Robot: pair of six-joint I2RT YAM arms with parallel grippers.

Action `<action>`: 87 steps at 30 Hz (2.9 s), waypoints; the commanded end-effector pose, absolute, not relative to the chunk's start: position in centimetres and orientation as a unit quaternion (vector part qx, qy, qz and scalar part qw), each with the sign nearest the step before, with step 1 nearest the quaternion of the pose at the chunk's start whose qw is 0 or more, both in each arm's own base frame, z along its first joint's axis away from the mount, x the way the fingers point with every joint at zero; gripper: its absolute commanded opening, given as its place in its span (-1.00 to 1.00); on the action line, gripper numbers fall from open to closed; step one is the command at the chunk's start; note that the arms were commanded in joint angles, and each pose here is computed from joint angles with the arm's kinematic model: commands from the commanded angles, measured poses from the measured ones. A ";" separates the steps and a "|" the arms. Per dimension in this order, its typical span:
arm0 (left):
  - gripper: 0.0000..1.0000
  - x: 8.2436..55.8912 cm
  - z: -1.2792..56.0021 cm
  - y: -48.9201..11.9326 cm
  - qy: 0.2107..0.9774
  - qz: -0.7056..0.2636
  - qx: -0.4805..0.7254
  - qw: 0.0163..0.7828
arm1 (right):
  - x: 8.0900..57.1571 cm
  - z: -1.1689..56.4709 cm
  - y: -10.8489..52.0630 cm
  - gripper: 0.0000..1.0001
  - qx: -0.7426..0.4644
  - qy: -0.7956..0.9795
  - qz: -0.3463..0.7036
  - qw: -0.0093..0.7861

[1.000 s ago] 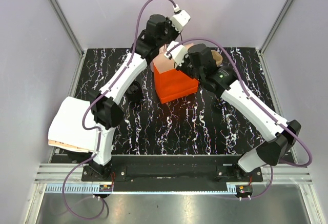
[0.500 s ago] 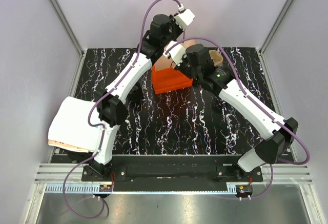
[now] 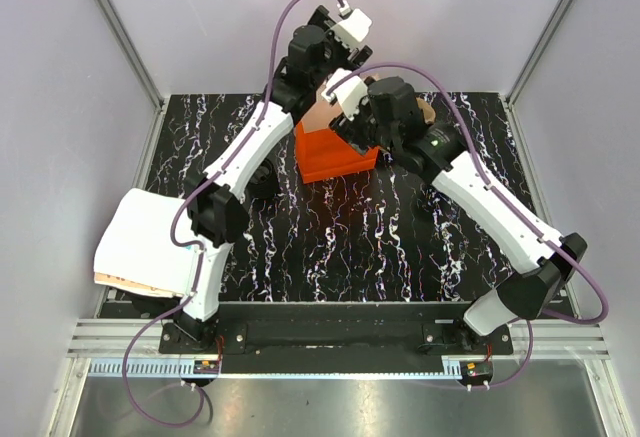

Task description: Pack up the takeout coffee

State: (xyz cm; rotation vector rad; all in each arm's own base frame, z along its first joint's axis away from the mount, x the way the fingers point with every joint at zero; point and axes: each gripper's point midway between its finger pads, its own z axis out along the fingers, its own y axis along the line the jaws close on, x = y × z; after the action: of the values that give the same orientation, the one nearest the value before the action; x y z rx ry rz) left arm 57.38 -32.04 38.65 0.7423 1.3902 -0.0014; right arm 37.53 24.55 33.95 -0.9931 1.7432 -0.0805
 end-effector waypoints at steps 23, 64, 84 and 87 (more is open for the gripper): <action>0.98 44.9 47.8 -8.6 0.696 0.090 0.146 0.697 | 37.1 41.4 13.4 0.80 -0.281 0.725 -0.063 0.625; 0.98 33.1 22.1 -13.8 0.787 -0.218 0.271 0.510 | 42.5 19.1 4.5 -0.22 -0.178 0.914 0.043 0.363; 0.98 33.2 21.8 -13.8 0.787 -0.217 0.267 0.511 | 42.5 17.5 5.0 -0.38 -0.180 0.921 0.064 0.340; 0.98 33.2 21.9 -13.7 0.787 -0.216 0.266 0.513 | 42.5 17.4 5.0 -0.42 -0.180 0.921 0.063 0.339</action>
State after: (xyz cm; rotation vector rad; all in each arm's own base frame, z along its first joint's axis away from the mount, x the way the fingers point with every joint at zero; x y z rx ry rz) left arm 32.86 -13.39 20.47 0.6324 1.9685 -0.5133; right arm 41.64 4.50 15.92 -0.4741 2.4412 0.1375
